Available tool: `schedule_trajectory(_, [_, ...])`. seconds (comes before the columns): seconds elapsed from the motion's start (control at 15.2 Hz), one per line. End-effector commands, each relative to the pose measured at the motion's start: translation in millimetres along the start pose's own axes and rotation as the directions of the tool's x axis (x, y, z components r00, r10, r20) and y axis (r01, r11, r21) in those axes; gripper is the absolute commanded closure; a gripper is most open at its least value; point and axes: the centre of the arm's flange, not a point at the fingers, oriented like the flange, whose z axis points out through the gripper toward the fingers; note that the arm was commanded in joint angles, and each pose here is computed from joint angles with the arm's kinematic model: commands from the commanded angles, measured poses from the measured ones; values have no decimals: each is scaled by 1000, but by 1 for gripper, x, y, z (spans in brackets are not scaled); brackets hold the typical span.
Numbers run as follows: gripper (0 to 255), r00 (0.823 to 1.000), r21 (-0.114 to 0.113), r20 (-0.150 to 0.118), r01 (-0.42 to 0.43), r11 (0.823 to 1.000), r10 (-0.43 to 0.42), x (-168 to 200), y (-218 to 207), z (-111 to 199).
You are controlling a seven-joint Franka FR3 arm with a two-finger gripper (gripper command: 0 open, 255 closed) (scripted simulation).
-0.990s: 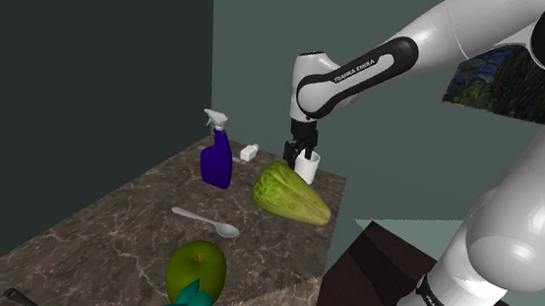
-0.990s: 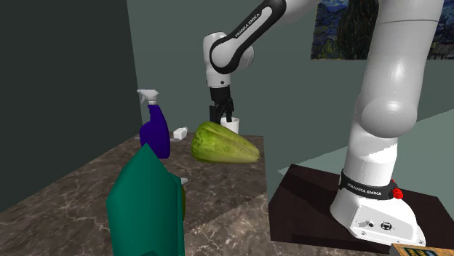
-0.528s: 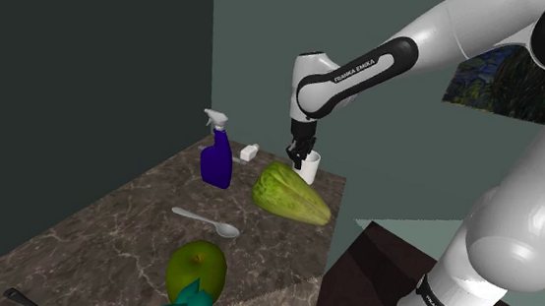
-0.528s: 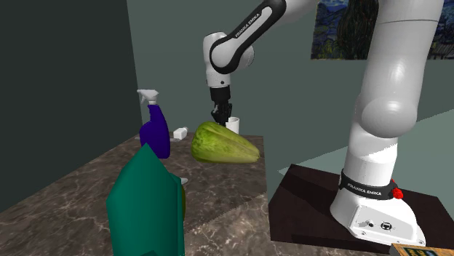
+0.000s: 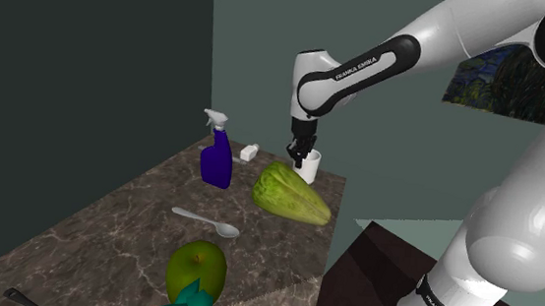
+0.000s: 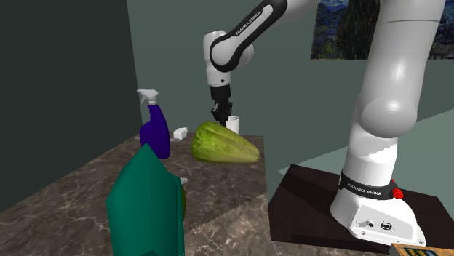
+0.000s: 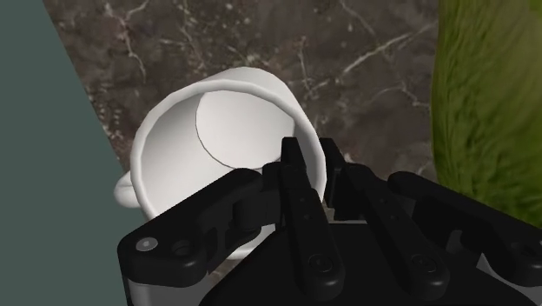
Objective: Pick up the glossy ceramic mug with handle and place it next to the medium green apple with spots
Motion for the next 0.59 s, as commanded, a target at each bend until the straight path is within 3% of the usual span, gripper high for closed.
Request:
schedule_trajectory(0.0, [255, 1000, 0, 0, 0, 1000, 0, 0, 1, -10])
schedule_trajectory(0.53, [255, 1000, 0, 0, 0, 1000, 0, -3, 4, -52])
